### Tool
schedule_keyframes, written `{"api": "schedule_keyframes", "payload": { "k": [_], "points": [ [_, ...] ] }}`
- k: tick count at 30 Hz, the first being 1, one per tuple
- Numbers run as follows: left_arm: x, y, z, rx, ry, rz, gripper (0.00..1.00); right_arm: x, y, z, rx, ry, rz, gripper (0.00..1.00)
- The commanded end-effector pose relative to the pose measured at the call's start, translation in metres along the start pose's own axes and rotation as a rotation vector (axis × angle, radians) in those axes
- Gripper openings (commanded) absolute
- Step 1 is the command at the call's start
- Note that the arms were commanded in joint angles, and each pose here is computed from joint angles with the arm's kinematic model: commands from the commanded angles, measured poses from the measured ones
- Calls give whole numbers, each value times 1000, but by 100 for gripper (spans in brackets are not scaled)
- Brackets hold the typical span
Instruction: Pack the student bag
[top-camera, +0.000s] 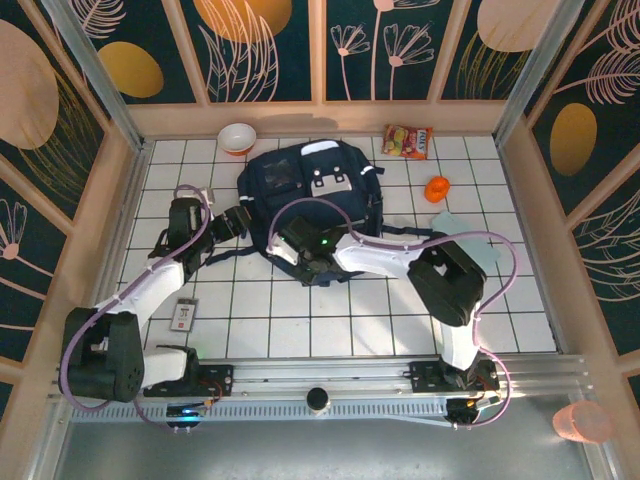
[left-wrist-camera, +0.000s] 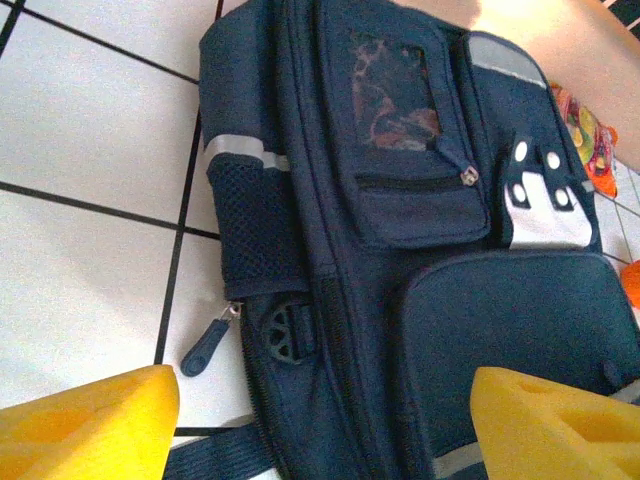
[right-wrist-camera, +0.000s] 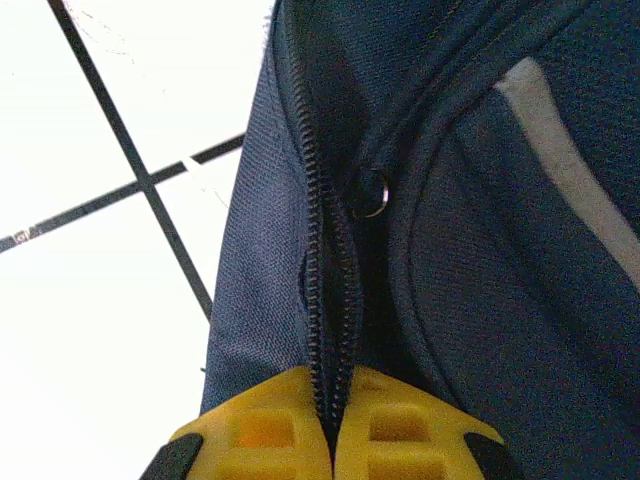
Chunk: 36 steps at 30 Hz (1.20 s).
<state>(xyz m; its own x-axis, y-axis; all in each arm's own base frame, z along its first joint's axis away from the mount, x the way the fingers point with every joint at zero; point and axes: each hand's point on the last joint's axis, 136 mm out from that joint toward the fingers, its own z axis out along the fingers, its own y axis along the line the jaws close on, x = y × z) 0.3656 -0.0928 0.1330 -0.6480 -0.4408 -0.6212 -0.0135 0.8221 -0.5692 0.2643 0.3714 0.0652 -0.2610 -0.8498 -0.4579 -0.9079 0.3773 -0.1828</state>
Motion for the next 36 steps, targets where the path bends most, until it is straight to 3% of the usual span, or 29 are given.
{"api": "schedule_keyframes", "payload": {
  "k": [1, 6, 9, 17, 25, 36],
  "points": [
    [4, -9, 2, 71, 15, 14, 75, -22, -36, -60, 77, -129, 3, 0],
    [16, -38, 0, 250, 74, 111, 75, -53, -73, -147, 64, -398, 16, 0],
    [21, -49, -3, 337, 71, 192, 74, -56, -88, -176, 66, -477, -3, 0],
    [32, -55, -8, 433, -22, 469, 68, -46, -101, -186, 109, -430, -72, 0],
    [19, -48, 22, 380, 21, 456, 65, -55, -103, -196, 120, -470, -88, 0],
    [24, -50, 58, 408, 62, 440, 54, -62, -111, -207, 158, -496, -76, 0]
  ]
}}
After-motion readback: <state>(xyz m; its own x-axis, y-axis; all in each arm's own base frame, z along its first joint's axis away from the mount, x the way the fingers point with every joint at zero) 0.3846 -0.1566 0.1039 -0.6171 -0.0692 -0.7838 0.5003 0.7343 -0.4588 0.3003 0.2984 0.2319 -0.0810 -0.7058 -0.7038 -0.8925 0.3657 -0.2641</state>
